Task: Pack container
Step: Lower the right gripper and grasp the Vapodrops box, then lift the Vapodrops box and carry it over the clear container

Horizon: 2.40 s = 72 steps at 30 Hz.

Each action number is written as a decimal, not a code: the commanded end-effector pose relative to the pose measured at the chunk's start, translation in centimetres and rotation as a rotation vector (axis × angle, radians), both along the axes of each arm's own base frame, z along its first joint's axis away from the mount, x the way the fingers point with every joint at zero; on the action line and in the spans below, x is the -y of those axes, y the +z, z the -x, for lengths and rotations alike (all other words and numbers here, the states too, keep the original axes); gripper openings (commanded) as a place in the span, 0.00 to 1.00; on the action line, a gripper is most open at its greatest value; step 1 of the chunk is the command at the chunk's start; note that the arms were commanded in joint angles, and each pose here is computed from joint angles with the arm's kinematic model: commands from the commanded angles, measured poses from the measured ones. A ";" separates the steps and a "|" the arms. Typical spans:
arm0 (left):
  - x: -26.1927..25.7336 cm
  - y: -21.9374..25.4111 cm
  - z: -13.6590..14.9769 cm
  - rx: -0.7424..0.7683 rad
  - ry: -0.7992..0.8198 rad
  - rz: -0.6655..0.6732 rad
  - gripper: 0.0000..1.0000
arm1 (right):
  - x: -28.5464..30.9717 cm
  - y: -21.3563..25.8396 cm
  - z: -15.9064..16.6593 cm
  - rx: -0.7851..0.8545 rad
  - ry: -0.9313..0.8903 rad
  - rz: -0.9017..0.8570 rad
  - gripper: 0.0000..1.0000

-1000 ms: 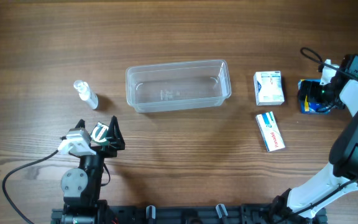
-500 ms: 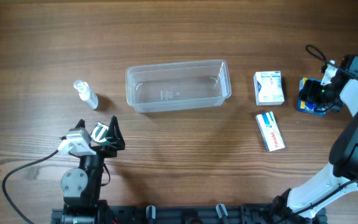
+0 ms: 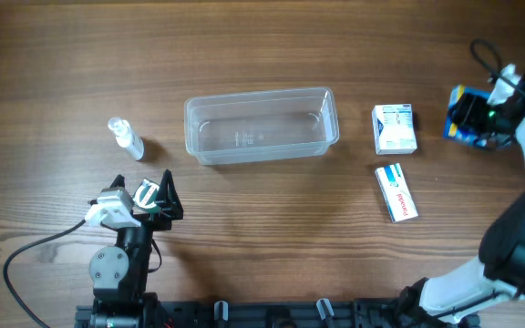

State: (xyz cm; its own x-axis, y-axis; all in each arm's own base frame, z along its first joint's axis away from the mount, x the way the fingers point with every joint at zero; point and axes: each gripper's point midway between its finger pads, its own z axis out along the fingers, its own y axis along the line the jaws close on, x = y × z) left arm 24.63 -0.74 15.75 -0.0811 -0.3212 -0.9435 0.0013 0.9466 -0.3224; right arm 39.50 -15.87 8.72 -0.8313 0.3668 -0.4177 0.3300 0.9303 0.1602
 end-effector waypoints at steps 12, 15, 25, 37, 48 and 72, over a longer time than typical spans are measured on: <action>0.0 -0.1 0.0 0.000 -0.001 0.009 1.00 | -14.1 18.5 -1.2 0.499 0.336 -0.279 0.71; 0.0 -0.1 0.0 0.000 -0.001 0.009 1.00 | -18.8 19.1 -1.4 0.505 0.430 -0.316 0.71; 0.0 -0.1 0.0 0.001 -0.001 0.009 1.00 | -29.1 17.4 -1.3 0.431 0.492 -0.227 0.70; 0.0 -0.1 0.0 0.001 -0.001 0.009 1.00 | -33.3 9.5 -0.9 0.236 0.417 0.006 0.69; 0.0 -0.1 0.0 0.000 -0.001 0.009 1.00 | -33.1 3.3 -0.9 0.071 0.389 0.035 0.68; 0.0 -0.1 0.0 0.000 -0.001 0.009 1.00 | -33.4 2.5 -1.3 0.067 0.387 0.032 0.80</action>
State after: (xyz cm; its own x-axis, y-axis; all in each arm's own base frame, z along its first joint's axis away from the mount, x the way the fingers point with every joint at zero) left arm 24.63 -0.74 15.75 -0.0811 -0.3212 -0.9435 0.0013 0.9466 -0.3224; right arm 40.08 17.44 10.93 -0.8855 0.0010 -0.4647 -0.0729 0.9873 0.1410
